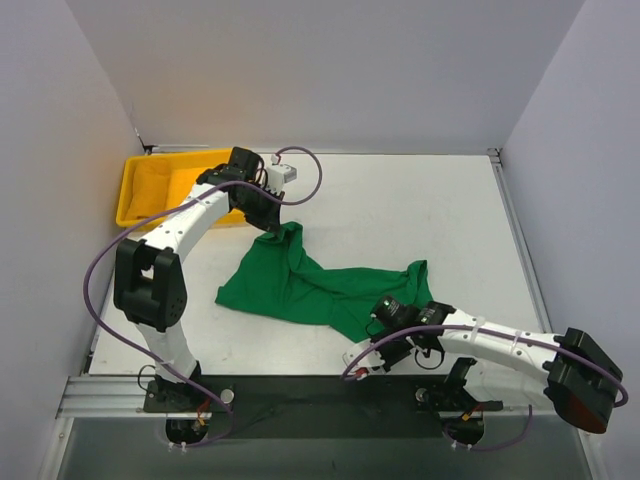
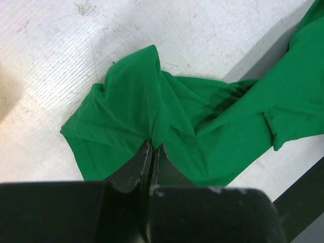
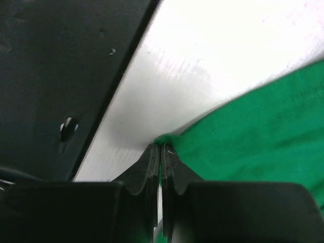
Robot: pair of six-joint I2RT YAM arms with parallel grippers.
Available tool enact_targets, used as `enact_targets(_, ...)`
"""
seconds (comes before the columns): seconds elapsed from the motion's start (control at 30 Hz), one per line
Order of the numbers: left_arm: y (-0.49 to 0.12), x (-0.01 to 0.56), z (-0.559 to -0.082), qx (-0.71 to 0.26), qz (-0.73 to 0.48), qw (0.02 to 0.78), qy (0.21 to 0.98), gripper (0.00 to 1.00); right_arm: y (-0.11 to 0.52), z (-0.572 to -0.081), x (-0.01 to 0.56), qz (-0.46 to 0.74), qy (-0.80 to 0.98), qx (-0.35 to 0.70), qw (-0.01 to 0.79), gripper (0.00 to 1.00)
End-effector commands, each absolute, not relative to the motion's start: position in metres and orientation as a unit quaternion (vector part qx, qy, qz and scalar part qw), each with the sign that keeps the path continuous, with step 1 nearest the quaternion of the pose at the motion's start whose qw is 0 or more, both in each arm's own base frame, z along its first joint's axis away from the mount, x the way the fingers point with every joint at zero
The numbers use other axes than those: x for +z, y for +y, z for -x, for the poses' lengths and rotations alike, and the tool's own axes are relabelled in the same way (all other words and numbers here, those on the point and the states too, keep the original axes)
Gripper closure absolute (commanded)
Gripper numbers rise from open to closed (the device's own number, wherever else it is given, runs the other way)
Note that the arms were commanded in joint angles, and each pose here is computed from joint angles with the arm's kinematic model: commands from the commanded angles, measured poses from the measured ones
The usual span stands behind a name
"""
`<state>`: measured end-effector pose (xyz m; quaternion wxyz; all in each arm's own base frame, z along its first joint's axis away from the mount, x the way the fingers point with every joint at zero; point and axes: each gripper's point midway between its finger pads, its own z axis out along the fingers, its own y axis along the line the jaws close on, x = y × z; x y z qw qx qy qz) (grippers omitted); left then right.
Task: Roll the t-shirts
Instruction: Flatten out the T-shirt at the center of the board.
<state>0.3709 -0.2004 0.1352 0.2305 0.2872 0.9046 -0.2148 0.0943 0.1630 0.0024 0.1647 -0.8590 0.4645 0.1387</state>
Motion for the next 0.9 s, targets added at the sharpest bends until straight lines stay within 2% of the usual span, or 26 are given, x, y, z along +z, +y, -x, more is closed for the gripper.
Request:
enact_targets(0.0,-0.209,0.158,-0.38,-0.233,-0.293,0.262,0.89,1.0,0.146,-0.102,0.015,0.834,0.521,0.105,0.148,1.0)
enact_targets(0.03,-0.209,0.162,-0.381,-0.232,-0.294,0.264,0.889,1.0,0.151,-0.114,0.036,0.814,0.539,0.101,0.19,1.0)
enact_targets(0.07,-0.209,0.167,-0.382,-0.231,-0.297,0.269,0.887,1.0,0.149,-0.116,0.05,0.803,0.555,0.1,0.196,1.0)
enact_targets(0.1,-0.209,0.172,-0.382,-0.23,-0.298,0.273,0.885,1.0,0.159,-0.132,0.085,0.772,0.58,0.097,0.24,1.0)
enact_targets(0.23,-0.205,0.207,-0.384,-0.217,-0.306,0.311,0.873,1.0,0.14,-0.185,0.166,0.642,0.693,0.048,0.325,1.0)
enact_targets(0.43,-0.195,0.278,-0.39,-0.174,-0.316,0.407,0.839,1.0,0.055,-0.267,0.229,0.38,0.823,-0.06,0.418,1.0)
enact_targets(0.47,-0.194,0.299,-0.395,-0.165,-0.32,0.434,0.826,1.0,0.034,-0.283,0.241,0.325,0.832,-0.085,0.441,1.0)
enact_targets(0.7,-0.189,0.417,-0.419,-0.092,-0.302,0.577,0.753,1.0,-0.019,-0.349,0.328,0.133,0.818,-0.111,0.548,1.0)
enact_targets(0.87,-0.186,0.46,-0.427,-0.056,-0.297,0.626,0.719,1.0,-0.036,-0.373,0.406,0.1,0.766,-0.135,0.621,1.0)
